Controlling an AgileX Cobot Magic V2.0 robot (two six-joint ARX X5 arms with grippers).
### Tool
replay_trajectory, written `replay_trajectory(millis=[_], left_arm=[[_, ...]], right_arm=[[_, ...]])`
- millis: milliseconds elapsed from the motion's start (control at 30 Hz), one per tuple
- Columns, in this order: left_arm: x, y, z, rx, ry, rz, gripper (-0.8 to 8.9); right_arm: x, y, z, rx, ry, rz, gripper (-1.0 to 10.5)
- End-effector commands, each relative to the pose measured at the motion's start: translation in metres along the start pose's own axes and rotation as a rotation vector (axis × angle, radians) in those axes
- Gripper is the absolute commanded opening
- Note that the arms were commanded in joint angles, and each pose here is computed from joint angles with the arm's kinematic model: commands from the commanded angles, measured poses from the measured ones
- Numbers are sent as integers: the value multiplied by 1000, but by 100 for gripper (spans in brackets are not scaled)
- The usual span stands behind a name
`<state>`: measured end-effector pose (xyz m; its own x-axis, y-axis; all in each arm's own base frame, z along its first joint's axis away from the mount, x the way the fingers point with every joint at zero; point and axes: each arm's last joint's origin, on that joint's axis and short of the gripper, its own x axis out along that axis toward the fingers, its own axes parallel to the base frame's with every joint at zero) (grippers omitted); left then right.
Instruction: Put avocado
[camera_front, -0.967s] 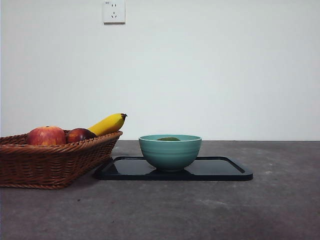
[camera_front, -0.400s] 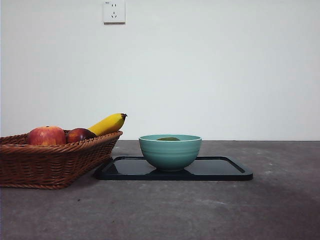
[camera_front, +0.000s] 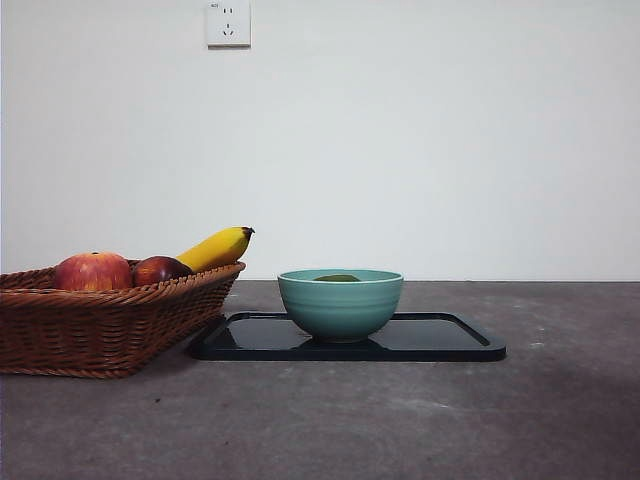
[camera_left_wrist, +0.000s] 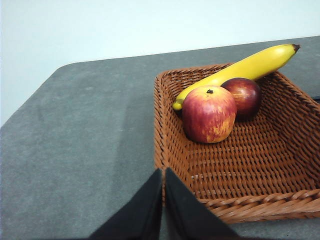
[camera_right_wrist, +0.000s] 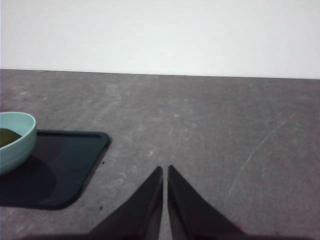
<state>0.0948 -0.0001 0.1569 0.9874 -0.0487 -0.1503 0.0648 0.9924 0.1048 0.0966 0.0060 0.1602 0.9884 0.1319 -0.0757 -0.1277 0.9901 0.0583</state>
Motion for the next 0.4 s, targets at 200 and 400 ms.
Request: replay_trajectory(millis=[200, 400], left_arm=[[2, 0, -7, -8, 27, 1, 8], [2, 0, -7, -8, 27, 1, 8]], right_arm=[[0, -1, -11, 32, 94, -18, 7], [0, -1, -9, 31, 79, -16, 7]])
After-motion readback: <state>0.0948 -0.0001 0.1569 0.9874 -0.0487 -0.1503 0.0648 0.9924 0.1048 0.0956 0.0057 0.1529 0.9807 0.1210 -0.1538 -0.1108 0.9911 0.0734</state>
